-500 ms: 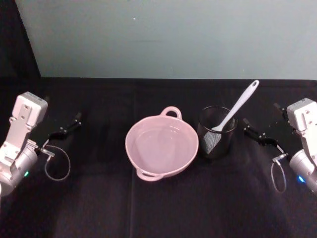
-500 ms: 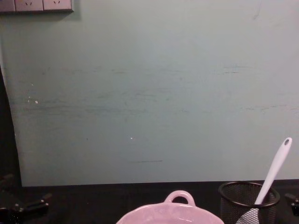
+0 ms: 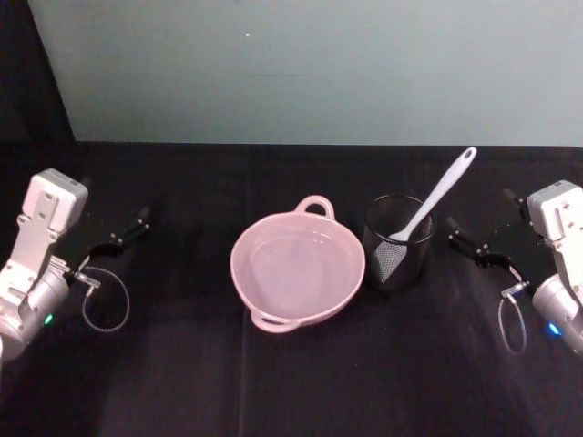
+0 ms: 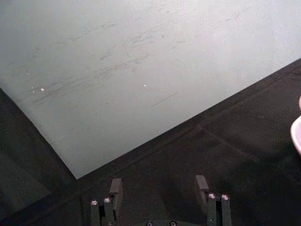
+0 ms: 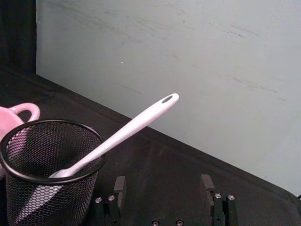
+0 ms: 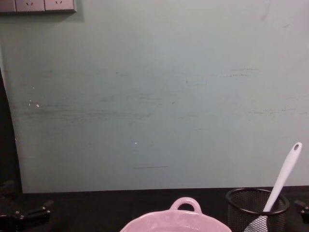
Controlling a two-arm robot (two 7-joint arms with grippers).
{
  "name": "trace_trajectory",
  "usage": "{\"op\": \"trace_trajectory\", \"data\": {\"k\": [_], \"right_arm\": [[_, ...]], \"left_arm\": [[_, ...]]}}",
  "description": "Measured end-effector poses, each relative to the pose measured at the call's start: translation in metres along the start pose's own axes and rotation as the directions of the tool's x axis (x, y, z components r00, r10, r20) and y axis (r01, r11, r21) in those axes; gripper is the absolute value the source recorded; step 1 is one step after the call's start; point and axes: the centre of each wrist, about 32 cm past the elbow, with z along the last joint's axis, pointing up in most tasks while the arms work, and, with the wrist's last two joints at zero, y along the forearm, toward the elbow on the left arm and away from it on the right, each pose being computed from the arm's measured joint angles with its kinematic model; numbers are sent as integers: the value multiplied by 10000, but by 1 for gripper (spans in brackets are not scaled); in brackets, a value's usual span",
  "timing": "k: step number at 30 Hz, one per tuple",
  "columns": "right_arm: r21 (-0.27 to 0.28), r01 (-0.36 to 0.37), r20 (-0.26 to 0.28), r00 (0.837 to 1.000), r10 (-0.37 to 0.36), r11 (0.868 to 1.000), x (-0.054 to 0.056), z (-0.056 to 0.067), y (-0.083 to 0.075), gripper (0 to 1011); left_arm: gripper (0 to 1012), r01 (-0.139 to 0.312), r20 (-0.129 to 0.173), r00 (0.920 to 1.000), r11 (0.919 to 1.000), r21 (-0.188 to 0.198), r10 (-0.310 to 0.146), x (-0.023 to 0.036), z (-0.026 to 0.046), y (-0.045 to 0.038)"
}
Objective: Use the one hand to pick up the spoon and stir the clear water in the bowl.
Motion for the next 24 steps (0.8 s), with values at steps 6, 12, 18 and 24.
{"op": "trace_trajectory", "data": {"k": [6,12,18,24], "right_arm": [[-1,0,0,10000,0,10000,0,0,0,1002],[0,0,0,10000,0,10000,0,0,0,1002],[0,-1,-1,10000,1,10000,0,0,0,1002],[47,136,97,9999,-137,9999,-14,24,-50,1002]], "left_arm": [[1011,0,-1,10000,10000,1,0,0,0,0],[1011,0,-1,10000,10000,0,0,0,0,0],[1011,0,-1,10000,10000,0,0,0,0,0],[1011,0,-1,10000,10000,1,0,0,0,0]]}}
